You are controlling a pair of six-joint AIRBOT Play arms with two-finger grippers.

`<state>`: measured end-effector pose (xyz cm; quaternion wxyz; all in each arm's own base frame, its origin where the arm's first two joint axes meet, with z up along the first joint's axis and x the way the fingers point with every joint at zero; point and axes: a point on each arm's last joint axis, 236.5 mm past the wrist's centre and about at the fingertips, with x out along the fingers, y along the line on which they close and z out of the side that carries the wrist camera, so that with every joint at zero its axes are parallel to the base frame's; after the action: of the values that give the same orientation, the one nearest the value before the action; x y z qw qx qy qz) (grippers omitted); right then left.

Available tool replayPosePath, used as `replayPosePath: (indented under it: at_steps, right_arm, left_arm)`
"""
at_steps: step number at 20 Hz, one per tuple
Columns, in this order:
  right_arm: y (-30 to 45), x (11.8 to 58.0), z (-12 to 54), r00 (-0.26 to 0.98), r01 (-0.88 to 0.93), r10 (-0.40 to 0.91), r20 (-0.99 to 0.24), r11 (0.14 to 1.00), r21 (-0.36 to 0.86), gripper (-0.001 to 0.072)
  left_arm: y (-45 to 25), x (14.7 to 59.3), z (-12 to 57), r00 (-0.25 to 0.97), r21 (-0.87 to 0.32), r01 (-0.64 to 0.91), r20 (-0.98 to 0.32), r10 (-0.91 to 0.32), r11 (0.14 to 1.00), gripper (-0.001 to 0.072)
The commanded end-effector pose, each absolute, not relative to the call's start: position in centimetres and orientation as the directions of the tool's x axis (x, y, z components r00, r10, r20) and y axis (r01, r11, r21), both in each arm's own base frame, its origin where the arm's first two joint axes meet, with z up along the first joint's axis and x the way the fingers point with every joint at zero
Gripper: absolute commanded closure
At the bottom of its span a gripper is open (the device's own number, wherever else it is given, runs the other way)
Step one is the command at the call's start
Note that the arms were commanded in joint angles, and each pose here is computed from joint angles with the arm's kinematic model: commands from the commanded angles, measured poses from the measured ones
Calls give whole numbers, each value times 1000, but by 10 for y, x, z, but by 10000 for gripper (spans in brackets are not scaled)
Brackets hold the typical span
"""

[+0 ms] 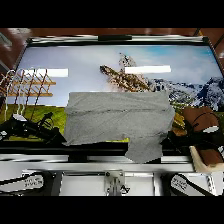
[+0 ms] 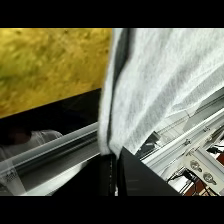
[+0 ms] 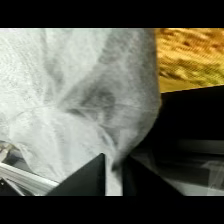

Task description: Fold the shirts.

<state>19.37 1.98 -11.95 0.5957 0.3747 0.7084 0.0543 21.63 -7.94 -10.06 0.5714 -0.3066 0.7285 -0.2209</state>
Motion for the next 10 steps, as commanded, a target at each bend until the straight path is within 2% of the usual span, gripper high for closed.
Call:
replayPosePath:
  at_steps: [1,3,7,10]
  right_arm:
    - [26,195,-115,-3,423,621,-784,711,562,657]
    - [30,210,-98,45,342,645,-763,708,619,656]
    - [18,270,-50,231,327,629,-742,669,668,657]
    - [18,317,-23,310,247,568,-763,726,641,658]
  left_arm:
    - [-79,218,-100,-157,-676,-173,-699,-698,716,677]
    - [-75,231,-94,-127,-680,-111,-714,-689,725,678]
    - [-68,298,-59,40,-684,-8,-729,-683,730,679]
    - [-66,351,-28,174,-656,83,-732,-659,751,679]
